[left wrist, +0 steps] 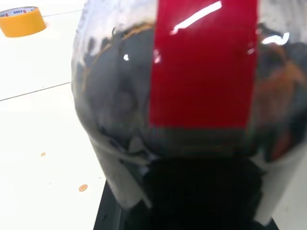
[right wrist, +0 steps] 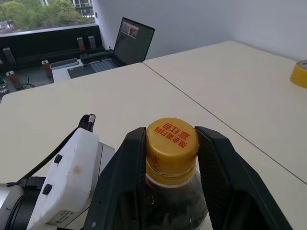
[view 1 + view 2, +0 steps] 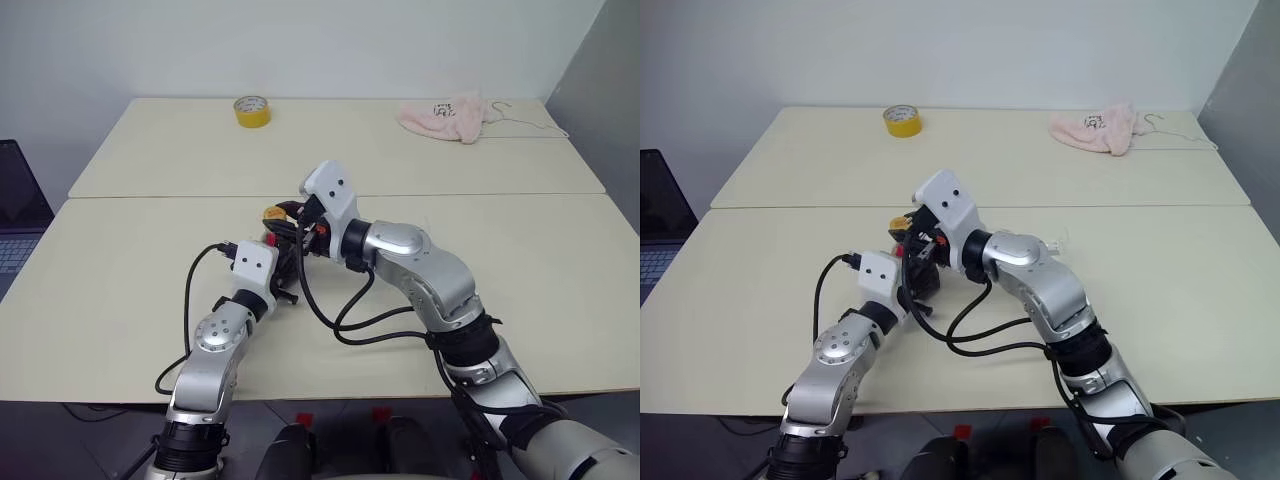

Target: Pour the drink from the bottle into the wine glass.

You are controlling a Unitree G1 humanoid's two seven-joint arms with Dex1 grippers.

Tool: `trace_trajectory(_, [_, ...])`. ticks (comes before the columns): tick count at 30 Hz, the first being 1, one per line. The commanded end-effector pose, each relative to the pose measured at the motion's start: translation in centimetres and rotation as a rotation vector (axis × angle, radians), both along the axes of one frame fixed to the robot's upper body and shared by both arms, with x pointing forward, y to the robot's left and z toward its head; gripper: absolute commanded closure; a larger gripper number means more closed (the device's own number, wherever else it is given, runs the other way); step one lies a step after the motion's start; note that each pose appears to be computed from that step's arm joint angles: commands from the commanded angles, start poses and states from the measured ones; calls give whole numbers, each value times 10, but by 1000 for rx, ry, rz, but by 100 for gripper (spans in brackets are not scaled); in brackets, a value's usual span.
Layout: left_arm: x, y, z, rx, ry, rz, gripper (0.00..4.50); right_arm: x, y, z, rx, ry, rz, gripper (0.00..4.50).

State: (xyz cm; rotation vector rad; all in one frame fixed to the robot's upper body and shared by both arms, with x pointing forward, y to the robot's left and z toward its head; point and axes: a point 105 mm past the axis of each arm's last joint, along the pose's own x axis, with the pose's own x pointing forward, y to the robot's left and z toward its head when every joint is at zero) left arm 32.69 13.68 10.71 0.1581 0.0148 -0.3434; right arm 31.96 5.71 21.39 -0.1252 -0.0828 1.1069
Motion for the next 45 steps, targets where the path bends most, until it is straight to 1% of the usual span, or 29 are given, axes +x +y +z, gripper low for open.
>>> trace_trajectory(1, [-2,-4,20,-8,-75,-15,371,-15,5,25,140,-82,113,329])
trace_trajectory(4, [-2,-3,19,-9,-72,-15,371,-19,6,23,185,-94,167,329])
trace_trajectory(9, [-3,-2,17,-8,-70,-15,371,-16,6,21,255,-86,198,329])
trace_trajectory(16, [-3,-1,16,-9,-70,-15,371,-16,8,15,284,-68,230,329])
trace_trajectory(19, [-3,-2,16,-10,-70,-20,371,-16,9,10,336,43,247,329])
trace_trajectory(23, [-3,-3,16,-10,-70,-23,371,-18,8,7,374,129,258,329])
trace_trajectory(28, [-3,-3,16,-9,-70,-25,371,-20,8,7,381,138,247,329])
trace_trajectory(30, [-3,-4,16,-9,-71,-26,371,-17,5,8,378,114,216,329])
trace_trajectory(34, [-2,-4,16,-10,-74,-23,371,-5,-17,23,383,-40,65,329])
trace_trajectory(37, [-3,-3,16,-10,-74,-19,371,-8,-46,40,377,-167,-20,329])
trace_trajectory(38, [-3,-2,16,-10,-74,-18,371,-11,-64,48,377,-219,-69,329])
trace_trajectory(40, [-4,-2,16,-9,-73,-17,371,-18,-89,57,379,-265,-134,329])
trace_trajectory(41, [-4,-2,16,-9,-72,-17,371,-21,-103,58,381,-280,-178,329])
trace_trajectory(43, [-4,-1,16,-9,-72,-18,371,-26,-117,57,368,-287,-226,329])
trace_trajectory(45, [-3,-1,16,-10,-72,-17,371,-30,-138,45,297,-317,-314,329])
